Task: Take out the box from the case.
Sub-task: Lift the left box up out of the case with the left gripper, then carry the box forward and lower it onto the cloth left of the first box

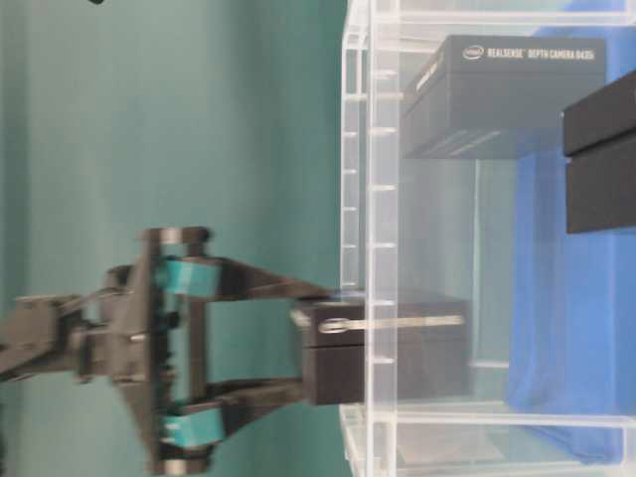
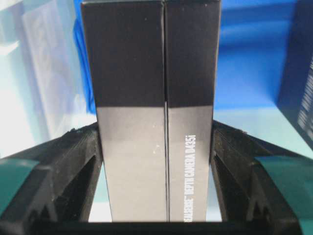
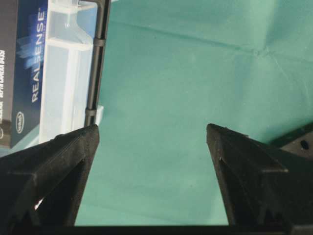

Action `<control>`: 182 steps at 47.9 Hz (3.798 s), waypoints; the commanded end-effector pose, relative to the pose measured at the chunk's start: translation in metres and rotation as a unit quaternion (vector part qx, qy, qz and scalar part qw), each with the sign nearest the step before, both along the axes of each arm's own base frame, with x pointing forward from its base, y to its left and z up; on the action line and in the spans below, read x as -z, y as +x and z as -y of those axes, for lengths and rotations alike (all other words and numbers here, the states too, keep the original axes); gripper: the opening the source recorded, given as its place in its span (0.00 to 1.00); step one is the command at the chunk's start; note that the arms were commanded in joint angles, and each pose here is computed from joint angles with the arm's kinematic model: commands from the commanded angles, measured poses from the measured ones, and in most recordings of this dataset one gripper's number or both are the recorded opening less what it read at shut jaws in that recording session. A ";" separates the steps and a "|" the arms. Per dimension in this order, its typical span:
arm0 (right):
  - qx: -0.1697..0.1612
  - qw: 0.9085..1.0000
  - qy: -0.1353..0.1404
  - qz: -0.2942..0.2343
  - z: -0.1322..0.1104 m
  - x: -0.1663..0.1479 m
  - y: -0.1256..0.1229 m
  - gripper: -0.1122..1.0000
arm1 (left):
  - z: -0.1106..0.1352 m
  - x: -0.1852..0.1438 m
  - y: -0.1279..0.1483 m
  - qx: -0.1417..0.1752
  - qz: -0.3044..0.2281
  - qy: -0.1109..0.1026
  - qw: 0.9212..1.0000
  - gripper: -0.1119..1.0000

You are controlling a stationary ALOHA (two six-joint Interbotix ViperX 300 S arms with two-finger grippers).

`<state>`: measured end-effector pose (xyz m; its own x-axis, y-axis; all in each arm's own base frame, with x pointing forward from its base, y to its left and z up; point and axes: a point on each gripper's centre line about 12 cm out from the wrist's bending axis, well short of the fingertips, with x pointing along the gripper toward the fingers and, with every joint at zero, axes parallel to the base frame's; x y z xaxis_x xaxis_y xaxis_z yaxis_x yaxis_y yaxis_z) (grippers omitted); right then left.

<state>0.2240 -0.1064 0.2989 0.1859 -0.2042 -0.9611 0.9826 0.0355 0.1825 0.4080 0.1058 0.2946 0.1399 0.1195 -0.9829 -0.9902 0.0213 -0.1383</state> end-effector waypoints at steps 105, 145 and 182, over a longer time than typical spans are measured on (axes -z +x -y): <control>-0.003 1.000 -0.005 0.012 -0.001 -0.006 0.000 0.87 | 0.010 -0.126 -0.041 -0.002 0.048 0.017 0.999 0.63; -0.008 1.000 -0.006 0.010 -0.002 -0.006 0.000 0.87 | 0.110 -0.115 -0.037 0.021 0.042 -0.011 0.999 0.63; -0.021 1.000 -0.009 0.007 -0.002 -0.006 0.000 0.87 | 0.208 -0.108 -0.046 -0.009 0.045 -0.045 0.998 0.63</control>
<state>0.2252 -0.1044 0.2990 0.1892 -0.2030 -0.9607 0.9813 0.0748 0.1774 0.3663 -0.1042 0.3881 0.1836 0.0425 -0.9821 -0.9829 -0.0080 -0.1841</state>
